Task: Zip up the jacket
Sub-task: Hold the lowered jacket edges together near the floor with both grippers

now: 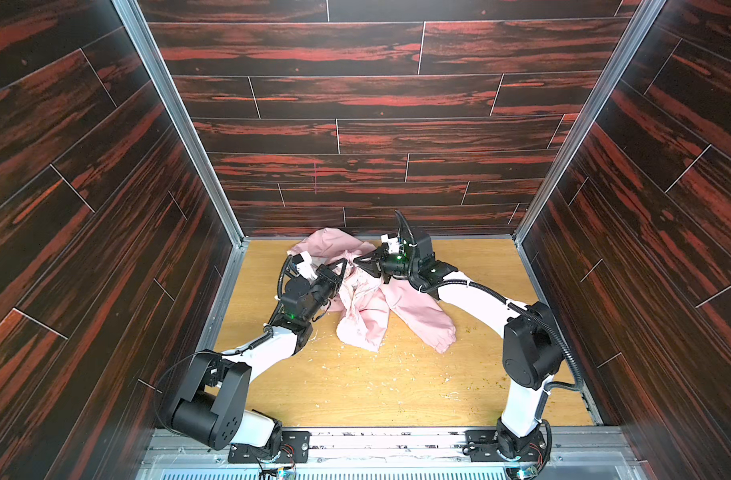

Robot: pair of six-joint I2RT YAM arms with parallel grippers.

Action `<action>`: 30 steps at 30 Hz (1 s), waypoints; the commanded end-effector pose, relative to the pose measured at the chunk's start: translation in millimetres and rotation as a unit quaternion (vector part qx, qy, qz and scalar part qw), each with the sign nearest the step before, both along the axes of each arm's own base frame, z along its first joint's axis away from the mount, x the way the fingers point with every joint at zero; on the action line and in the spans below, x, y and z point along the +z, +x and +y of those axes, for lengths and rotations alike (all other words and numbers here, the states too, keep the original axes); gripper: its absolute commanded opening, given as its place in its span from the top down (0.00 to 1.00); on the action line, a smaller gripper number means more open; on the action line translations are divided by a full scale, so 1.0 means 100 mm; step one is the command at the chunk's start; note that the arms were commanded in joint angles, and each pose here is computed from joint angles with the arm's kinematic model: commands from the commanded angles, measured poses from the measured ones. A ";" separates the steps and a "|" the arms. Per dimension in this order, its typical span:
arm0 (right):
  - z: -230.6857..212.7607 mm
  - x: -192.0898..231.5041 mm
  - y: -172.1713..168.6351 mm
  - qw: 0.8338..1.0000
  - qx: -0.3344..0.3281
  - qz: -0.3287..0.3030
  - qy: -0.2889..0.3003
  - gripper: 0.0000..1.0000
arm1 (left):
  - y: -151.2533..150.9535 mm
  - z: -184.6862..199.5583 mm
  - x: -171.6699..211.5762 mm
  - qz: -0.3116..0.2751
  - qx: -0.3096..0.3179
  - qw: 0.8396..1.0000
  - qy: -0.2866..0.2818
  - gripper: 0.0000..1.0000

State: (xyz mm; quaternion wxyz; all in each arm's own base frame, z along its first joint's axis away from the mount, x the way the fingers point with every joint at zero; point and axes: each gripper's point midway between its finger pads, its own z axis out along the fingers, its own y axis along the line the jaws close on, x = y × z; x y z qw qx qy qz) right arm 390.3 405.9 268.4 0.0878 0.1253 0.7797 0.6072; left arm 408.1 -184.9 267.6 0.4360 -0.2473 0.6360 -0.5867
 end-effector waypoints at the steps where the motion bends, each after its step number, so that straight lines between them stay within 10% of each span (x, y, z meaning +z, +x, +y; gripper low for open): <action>1: 0.01 0.32 0.00 0.999 0.005 -0.026 0.027 0.86 | -0.01 -0.03 0.12 -0.019 -0.006 1.000 -0.011 1.00; 16: 0.02 0.28 0.00 0.999 0.010 -0.025 0.027 1.00 | 0.01 -0.06 0.12 -0.017 -0.014 1.000 -0.019 1.00; 22: -0.03 0.32 0.01 0.999 -0.001 -0.038 0.015 1.00 | -0.01 -0.05 0.07 -0.003 -0.014 1.000 -0.019 0.68; 30: -0.06 0.31 0.00 0.999 -0.007 -0.037 0.009 1.00 | -0.04 -0.03 0.05 0.004 -0.012 1.000 -0.017 0.73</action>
